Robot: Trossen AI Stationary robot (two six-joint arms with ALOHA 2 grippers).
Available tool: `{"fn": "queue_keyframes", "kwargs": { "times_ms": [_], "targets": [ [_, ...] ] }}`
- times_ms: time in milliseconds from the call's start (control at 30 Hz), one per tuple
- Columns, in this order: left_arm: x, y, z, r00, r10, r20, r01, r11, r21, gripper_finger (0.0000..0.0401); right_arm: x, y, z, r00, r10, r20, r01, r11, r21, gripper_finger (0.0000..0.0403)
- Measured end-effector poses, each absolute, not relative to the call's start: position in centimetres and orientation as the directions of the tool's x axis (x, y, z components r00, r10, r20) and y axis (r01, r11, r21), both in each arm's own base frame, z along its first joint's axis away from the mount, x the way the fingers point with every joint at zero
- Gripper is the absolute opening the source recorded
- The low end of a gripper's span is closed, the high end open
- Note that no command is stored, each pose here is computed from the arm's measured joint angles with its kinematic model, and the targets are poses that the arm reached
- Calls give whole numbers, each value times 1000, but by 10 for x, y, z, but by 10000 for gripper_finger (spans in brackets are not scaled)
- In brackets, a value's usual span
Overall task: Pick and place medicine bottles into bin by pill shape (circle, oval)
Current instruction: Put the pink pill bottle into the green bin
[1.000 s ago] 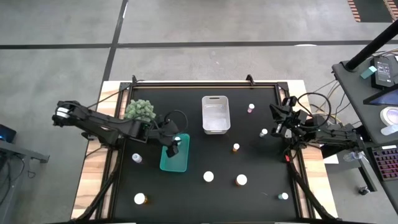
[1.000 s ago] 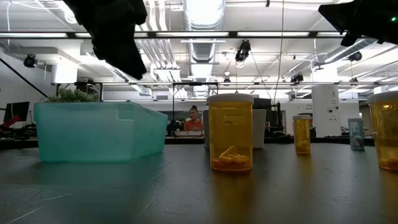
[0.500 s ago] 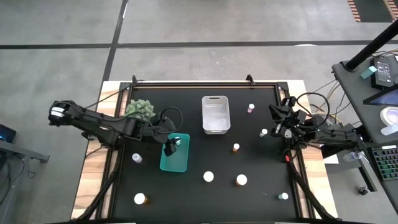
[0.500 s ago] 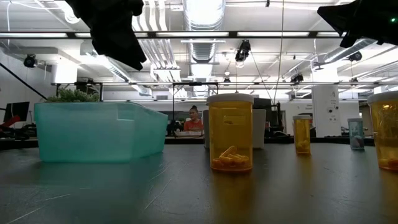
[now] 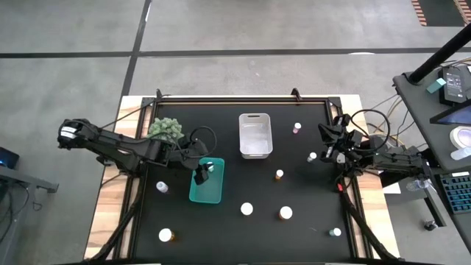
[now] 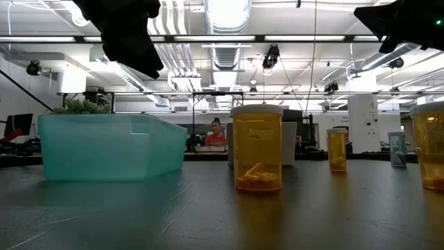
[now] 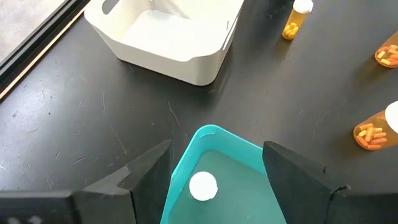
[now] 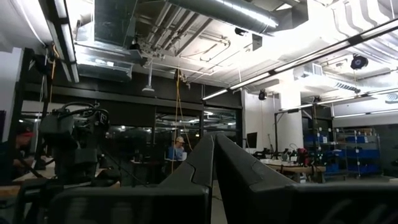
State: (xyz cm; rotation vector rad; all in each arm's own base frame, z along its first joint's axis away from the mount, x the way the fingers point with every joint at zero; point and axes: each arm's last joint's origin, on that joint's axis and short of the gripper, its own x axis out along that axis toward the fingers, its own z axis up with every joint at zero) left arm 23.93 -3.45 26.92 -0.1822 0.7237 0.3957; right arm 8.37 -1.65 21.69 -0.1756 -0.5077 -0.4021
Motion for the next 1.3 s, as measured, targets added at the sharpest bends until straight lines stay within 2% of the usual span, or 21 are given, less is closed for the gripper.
{"fn": "queue_keyframes", "kwargs": {
  "times_ms": [167,267,433,600,700,833,967,1100,1300],
  "targets": [
    [240,-35,270,684,288,-670,-412,911,-30,233,84,-16,217,798,-329,504,412,909,-59,9],
    [244,-35,273,719,294,-630,-392,920,-18,233,83,-16,219,788,-327,522,386,922,-6,9],
    [259,-37,296,868,276,-412,-282,958,47,233,81,-15,221,785,-274,556,246,961,128,9],
    [268,-38,321,949,264,-170,-222,947,233,233,81,-16,221,772,-320,550,152,932,329,9],
    [269,-37,327,957,268,-112,-224,926,302,233,82,-16,220,777,-328,538,122,916,382,9],
    [269,-37,322,957,267,-116,-216,918,332,233,83,-16,219,785,-328,525,110,908,403,9],
    [267,-36,303,954,267,-137,-211,922,326,233,85,-18,216,794,-363,488,152,895,419,9],
    [261,-35,296,960,266,-81,-231,925,301,233,88,-21,212,781,-456,427,248,854,458,9],
    [251,-29,295,959,283,-30,-264,923,279,233,98,-26,212,788,-593,166,468,752,464,9]
  ]
}}
